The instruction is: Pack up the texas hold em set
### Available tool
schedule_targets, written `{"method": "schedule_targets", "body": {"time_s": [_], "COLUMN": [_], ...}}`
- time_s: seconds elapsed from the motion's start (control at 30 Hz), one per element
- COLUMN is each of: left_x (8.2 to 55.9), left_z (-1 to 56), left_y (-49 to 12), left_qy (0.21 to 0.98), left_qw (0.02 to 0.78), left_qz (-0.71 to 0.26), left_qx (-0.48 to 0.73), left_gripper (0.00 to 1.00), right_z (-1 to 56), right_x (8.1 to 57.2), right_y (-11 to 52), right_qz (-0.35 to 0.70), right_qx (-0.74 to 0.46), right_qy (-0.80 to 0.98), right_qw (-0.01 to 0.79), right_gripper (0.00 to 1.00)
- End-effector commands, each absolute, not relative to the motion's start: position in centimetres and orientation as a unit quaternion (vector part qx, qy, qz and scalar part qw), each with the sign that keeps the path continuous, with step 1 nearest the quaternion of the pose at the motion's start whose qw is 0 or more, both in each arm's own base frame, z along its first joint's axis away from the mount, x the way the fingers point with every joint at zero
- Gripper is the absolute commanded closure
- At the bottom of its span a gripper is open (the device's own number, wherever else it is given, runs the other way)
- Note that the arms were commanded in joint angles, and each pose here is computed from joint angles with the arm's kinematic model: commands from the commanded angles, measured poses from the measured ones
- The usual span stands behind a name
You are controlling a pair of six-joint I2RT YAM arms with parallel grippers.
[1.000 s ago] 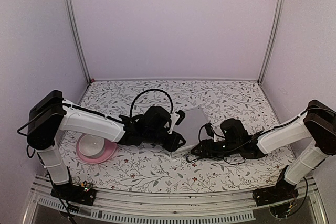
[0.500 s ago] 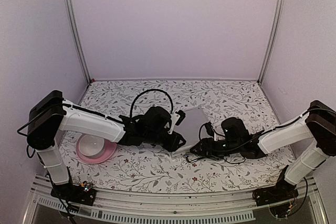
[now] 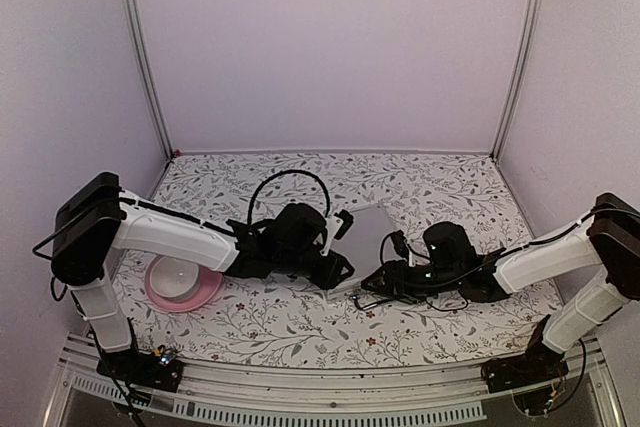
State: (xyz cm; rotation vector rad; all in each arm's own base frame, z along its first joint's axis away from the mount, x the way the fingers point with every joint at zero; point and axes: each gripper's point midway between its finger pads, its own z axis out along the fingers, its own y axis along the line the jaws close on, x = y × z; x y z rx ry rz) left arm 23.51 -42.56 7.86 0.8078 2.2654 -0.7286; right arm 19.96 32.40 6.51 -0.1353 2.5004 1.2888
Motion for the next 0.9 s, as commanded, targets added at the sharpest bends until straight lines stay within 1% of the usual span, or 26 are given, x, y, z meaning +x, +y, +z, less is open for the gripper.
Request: {"method": "schedule_targets", "body": {"time_s": [0.0,0.27,0.47,0.67,0.87], "left_x": [20.2,20.2,20.2,20.4,20.7], "left_z": [2.8,3.0,3.1,4.0,5.4], "left_y": [-39.7,-39.8,-39.7,-39.5,-39.6], "left_qy": [0.891,0.89,0.89,0.888,0.884], "left_qw": [0.226,0.228,0.23,0.244,0.262], "left_qz": [-0.221,-0.221,-0.219,-0.217,-0.224], "left_qx": [0.326,0.326,0.326,0.322,0.317], "left_gripper": [0.6,0.6,0.6,0.6,0.58], "right_z": [8.8,9.5,8.7,9.2,7.2], "right_x": [20.6,20.9,20.8,20.8,19.8], "right_y": [32.9,33.0,33.1,32.6,30.7], "right_qz": [0.473,0.479,0.475,0.473,0.436], "right_qx": [-0.047,-0.044,-0.045,-0.047,-0.041], "right_qy": [0.859,0.854,0.857,0.856,0.878], "right_qw": [0.189,0.199,0.193,0.203,0.193], "right_gripper": [0.39,0.39,0.39,0.39,0.38]}}
